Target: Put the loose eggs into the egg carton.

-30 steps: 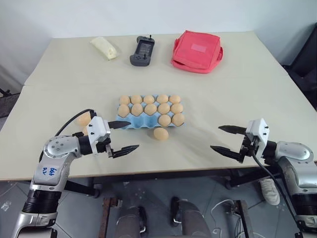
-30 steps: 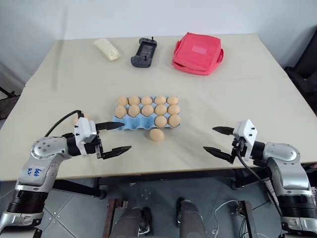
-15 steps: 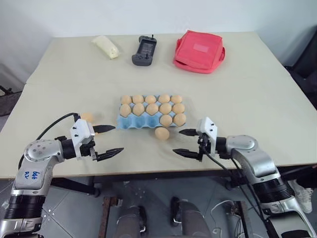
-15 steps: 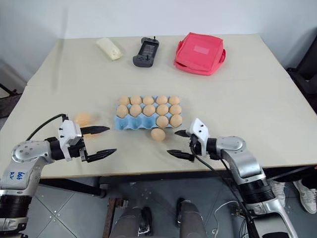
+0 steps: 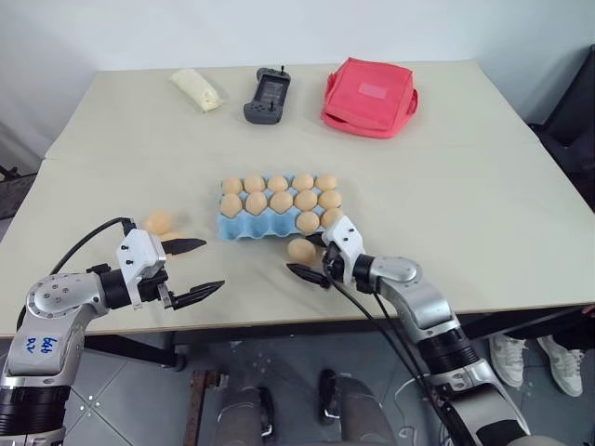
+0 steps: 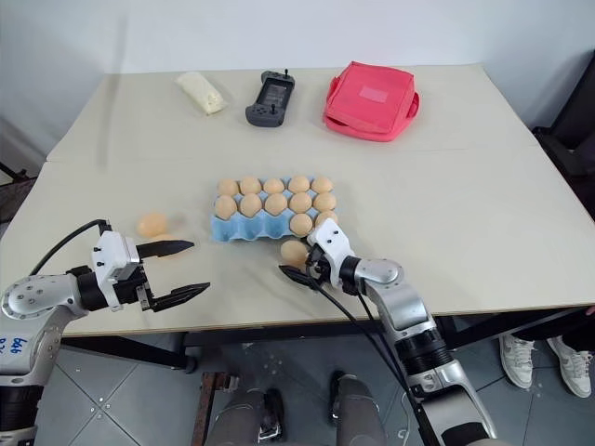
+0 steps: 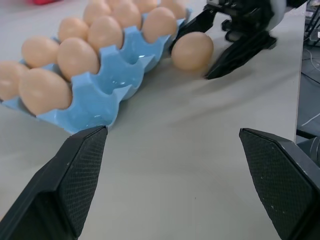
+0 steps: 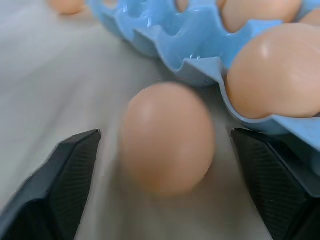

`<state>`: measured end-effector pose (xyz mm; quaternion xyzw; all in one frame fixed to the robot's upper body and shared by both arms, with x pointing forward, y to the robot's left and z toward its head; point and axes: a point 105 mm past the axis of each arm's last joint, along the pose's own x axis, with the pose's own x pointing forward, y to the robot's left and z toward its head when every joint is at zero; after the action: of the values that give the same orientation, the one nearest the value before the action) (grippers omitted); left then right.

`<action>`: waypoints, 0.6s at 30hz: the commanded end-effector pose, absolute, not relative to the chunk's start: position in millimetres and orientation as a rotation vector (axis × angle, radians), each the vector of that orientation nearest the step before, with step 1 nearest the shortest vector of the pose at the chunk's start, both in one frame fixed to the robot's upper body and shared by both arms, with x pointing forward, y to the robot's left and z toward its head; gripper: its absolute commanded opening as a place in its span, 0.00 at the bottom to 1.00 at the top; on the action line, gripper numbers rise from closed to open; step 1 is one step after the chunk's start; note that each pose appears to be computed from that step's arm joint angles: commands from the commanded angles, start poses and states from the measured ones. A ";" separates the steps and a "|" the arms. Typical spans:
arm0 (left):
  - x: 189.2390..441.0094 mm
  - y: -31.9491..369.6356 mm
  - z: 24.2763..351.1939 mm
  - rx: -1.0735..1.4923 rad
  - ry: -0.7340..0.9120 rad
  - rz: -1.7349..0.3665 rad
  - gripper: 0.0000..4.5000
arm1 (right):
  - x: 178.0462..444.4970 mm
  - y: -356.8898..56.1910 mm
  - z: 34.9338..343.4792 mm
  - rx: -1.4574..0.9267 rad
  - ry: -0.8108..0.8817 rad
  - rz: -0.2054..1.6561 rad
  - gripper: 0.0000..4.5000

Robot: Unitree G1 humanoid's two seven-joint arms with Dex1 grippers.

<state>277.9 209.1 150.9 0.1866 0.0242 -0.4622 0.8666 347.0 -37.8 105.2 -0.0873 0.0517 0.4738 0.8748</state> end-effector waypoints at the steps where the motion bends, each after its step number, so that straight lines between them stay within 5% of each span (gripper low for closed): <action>1: 275.5 209.1 158.0 0.400 0.023 -0.960 1.00 | 342.9 -31.8 112.2 -0.162 0.067 0.995 0.70; 6: 277.7 208.1 156.0 0.392 0.024 -0.960 1.00 | 314.4 -28.7 124.2 -0.126 0.052 1.164 0.37; 9: 279.8 208.1 154.8 0.386 0.021 -0.957 1.00 | 306.0 -28.1 143.1 -0.144 0.012 1.236 0.37; 18: 281.6 206.1 150.4 0.363 0.011 -0.935 1.00 | 361.9 -20.6 182.6 -0.247 -0.093 1.107 0.37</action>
<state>281.6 204.8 145.4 0.1675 0.0179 -0.4545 0.8746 354.0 -17.1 176.4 -0.1089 -0.0267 0.5374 0.8358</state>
